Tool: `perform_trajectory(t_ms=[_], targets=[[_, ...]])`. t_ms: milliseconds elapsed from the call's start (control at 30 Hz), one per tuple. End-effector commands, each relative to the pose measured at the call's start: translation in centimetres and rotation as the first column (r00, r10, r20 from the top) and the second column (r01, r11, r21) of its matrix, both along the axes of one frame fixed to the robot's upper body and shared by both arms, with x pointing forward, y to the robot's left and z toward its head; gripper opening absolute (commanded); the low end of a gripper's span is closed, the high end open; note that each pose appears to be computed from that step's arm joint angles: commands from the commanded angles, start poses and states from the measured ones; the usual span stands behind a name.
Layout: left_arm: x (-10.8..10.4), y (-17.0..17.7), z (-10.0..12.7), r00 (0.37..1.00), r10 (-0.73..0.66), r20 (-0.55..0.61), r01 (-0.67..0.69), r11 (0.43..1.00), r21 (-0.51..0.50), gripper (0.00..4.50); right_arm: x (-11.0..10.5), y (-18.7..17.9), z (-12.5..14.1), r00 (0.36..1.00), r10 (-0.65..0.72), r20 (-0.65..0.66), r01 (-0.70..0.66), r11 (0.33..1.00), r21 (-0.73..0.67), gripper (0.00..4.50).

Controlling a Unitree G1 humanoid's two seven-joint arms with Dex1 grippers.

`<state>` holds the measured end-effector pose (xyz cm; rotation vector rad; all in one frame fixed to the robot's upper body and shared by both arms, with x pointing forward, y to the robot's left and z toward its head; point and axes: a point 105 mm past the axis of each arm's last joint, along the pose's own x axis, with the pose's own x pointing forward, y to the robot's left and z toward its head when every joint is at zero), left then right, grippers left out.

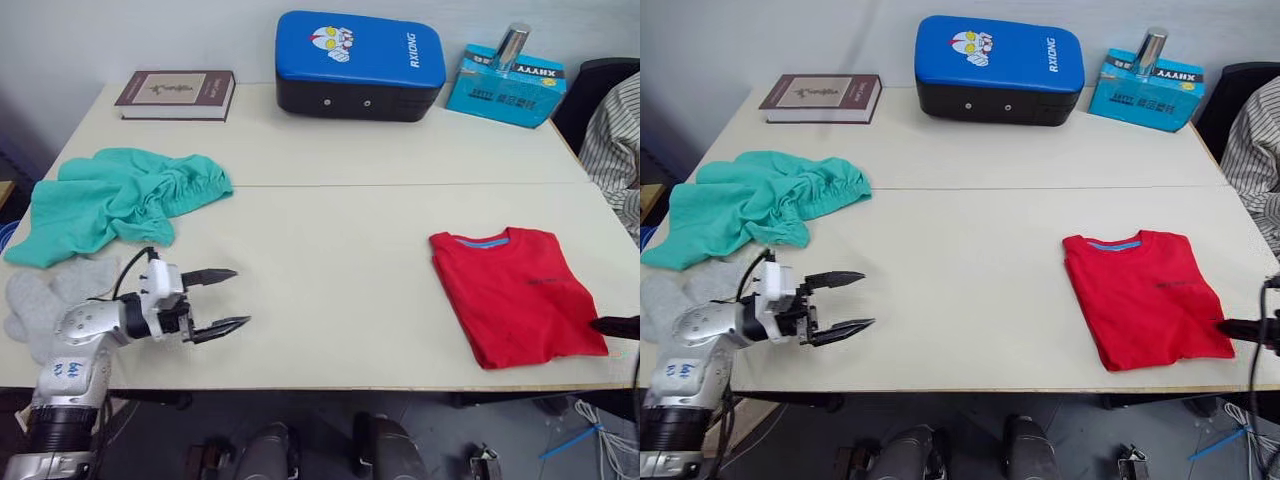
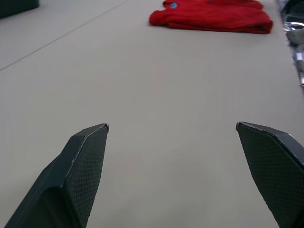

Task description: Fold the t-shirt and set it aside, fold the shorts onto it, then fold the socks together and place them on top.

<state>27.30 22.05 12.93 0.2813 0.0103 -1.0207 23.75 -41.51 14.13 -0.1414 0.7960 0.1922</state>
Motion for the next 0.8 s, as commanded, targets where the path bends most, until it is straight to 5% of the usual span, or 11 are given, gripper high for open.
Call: perform_trajectory(t_ms=[33,133,300,400,533,667,800], targets=[[-0.8,4.7,0.6,0.965,0.252,0.078,-0.255,0.966,0.038,4.50,1.6,6.1,4.1,0.858,0.348,0.379,-0.302,0.937,-0.177,4.48],[-2.3,7.9,0.3,0.895,0.432,0.112,-0.437,0.899,0.027,4.50,1.4,11.0,4.4,0.678,0.460,0.574,-0.385,0.887,-0.257,4.48],[-6.2,14.0,0.1,0.682,0.718,0.139,-0.721,0.692,-0.033,4.50,-0.4,20.0,2.3,0.399,0.654,0.643,-0.611,0.712,-0.346,4.48],[-9.6,16.8,-0.5,0.535,0.838,0.103,-0.838,0.542,-0.057,4.50,-0.8,22.5,1.0,0.336,0.655,0.677,-0.644,0.684,-0.343,4.48],[-13.0,18.7,-1.6,0.405,0.914,0.035,-0.912,0.407,-0.054,4.50,-0.8,23.4,-0.9,0.348,0.632,0.693,-0.628,0.706,-0.328,4.48],[-12.2,18.0,-1.1,0.426,0.904,-0.037,-0.903,0.423,-0.078,4.50,-0.7,24.1,-1.0,0.353,0.575,0.738,-0.603,0.743,-0.291,4.48],[-5.9,15.6,1.6,0.571,0.821,-0.029,-0.820,0.567,-0.075,4.50,0.6,25.0,0.6,0.331,0.490,0.806,-0.574,0.783,-0.241,4.48]])
